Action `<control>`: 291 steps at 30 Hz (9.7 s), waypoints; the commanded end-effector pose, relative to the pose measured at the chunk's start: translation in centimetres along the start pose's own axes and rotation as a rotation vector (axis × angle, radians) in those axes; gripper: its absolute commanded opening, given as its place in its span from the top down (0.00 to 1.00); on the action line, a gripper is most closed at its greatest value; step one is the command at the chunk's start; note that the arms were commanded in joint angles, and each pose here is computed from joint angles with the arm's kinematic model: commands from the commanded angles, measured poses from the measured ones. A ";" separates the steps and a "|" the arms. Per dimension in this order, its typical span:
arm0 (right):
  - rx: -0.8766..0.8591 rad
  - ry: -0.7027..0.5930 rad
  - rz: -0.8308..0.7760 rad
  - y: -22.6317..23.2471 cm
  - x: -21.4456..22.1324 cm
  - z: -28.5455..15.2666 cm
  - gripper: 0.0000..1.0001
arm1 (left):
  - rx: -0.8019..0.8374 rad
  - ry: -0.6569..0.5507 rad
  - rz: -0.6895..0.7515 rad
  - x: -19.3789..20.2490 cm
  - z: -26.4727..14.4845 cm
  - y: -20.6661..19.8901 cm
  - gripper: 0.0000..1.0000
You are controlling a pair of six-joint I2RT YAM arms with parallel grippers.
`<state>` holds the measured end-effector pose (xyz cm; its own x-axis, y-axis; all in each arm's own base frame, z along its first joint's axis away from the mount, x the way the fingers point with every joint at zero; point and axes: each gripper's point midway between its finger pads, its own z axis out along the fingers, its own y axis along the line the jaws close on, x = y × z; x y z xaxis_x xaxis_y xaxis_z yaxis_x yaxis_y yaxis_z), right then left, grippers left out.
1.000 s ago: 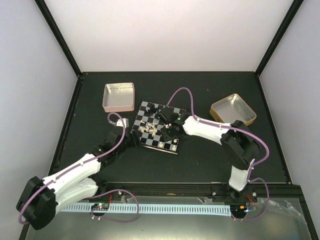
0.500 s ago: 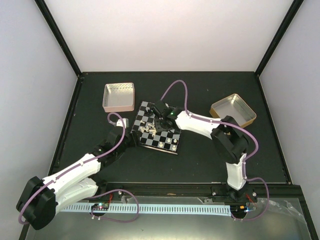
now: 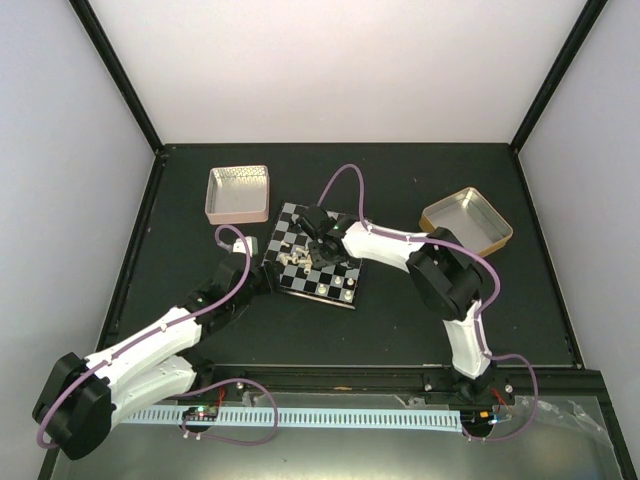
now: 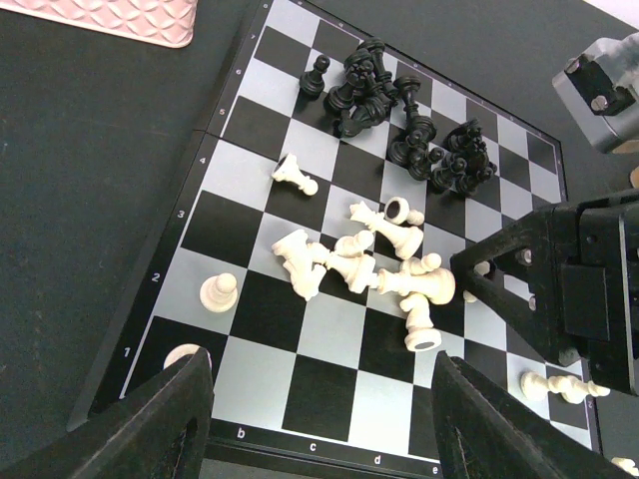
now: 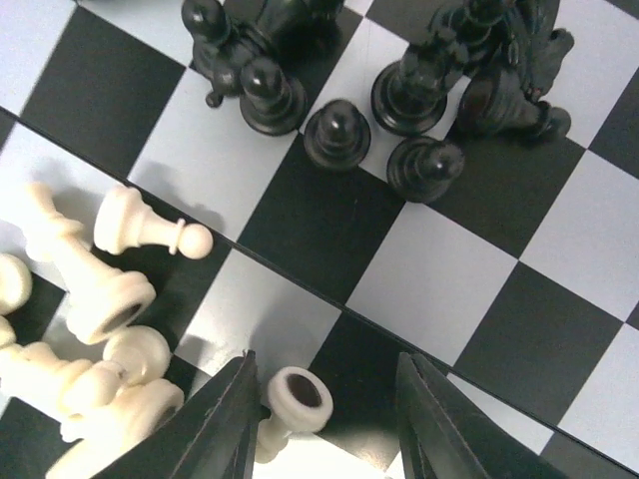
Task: Set up the chess pieces on the board
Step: Pick up the chess piece from the chessboard, then place the chess piece on the chessboard, then pick up the chess piece from the chessboard.
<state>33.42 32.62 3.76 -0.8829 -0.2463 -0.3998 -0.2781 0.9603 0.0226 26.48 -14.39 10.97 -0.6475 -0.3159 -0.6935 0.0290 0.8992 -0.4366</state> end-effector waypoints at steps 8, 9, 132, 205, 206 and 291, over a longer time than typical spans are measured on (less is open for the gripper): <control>0.028 0.050 -0.077 -1.2 1.8 0.2 0.62 | 0.012 -0.045 -0.020 -1.8 -0.4 -0.8 0.39; 0.022 0.053 -0.080 -1.2 2.0 0.2 0.63 | 0.012 -0.046 -0.020 -1.8 -0.5 -0.8 0.38; -0.672 -0.671 -0.388 4.0 -1.2 -23.5 0.90 | 0.739 0.388 -0.397 -4.8 -7.0 -16.9 0.92; -1.263 -0.471 0.398 4.3 -3.8 -30.7 0.99 | 0.898 0.222 -0.707 -10.9 -10.3 -18.3 0.75; -1.224 -0.464 0.392 4.0 -3.5 -30.0 0.99 | 0.862 0.203 -0.700 -10.7 -9.8 -17.6 0.66; -0.219 -0.212 -0.058 -1.4 1.3 -13.9 0.69 | 0.074 0.257 -0.047 -2.7 -0.9 -2.3 0.55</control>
<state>27.03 29.49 14.91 -0.7820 -0.3440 -0.5197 -0.4656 0.8768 0.1201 26.80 -13.47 12.59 -0.7967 -0.3253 -0.5093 -0.0343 0.8658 -0.4993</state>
